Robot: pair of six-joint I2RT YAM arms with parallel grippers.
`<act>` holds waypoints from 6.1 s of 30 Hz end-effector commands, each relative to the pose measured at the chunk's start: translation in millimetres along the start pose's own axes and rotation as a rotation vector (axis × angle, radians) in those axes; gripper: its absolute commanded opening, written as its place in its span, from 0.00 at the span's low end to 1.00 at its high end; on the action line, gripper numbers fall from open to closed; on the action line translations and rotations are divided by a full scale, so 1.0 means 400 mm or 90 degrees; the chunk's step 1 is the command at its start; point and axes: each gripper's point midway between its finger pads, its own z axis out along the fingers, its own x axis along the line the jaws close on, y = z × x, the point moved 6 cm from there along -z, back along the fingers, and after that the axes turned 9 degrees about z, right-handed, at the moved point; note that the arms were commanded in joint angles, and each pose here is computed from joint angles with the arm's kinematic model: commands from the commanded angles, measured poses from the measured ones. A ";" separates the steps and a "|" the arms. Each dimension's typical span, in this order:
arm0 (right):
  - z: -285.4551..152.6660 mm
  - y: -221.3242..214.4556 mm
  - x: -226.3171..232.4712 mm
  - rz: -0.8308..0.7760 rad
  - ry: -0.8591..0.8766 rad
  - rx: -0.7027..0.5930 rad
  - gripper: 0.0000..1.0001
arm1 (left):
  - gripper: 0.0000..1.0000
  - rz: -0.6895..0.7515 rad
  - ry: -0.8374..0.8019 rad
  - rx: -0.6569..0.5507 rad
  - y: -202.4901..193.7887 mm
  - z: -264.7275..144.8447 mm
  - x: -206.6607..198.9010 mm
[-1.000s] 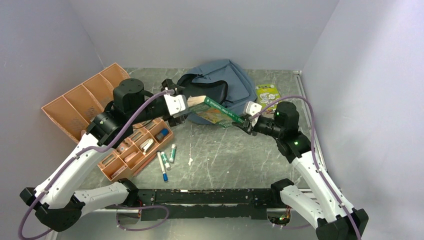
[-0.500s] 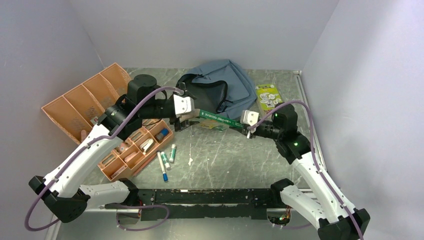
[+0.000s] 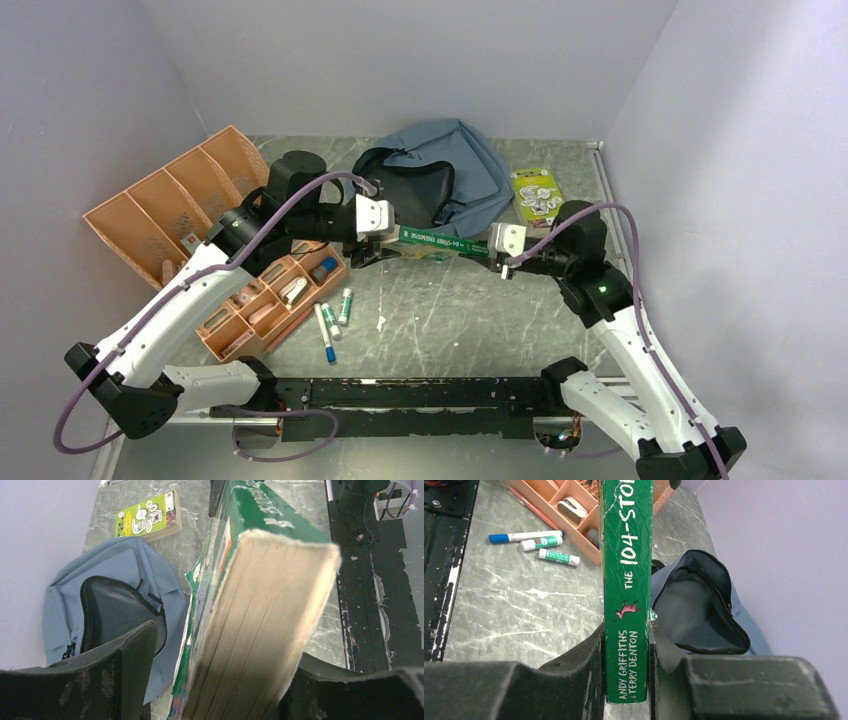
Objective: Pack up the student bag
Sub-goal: Pick up the book from the center of the board, then place the book in the student bag.
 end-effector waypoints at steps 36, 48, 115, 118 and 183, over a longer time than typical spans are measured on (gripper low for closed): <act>-0.016 0.048 -0.014 0.033 -0.050 -0.022 0.45 | 0.05 -0.009 0.109 -0.019 -0.003 -0.004 0.007; -0.079 0.185 -0.105 0.083 -0.313 -0.240 0.48 | 0.05 -0.220 0.376 0.021 -0.048 -0.017 0.096; 0.530 -0.526 -0.447 0.334 -0.642 0.502 0.94 | 0.05 -0.598 0.693 0.048 -0.193 -0.215 0.149; 0.530 -0.560 -0.436 0.320 -0.641 0.528 1.00 | 0.05 -0.598 0.695 0.053 -0.196 -0.216 0.147; 0.336 -0.329 -0.563 0.618 -0.620 0.257 0.00 | 0.05 -0.907 0.537 -0.240 -0.247 0.075 0.355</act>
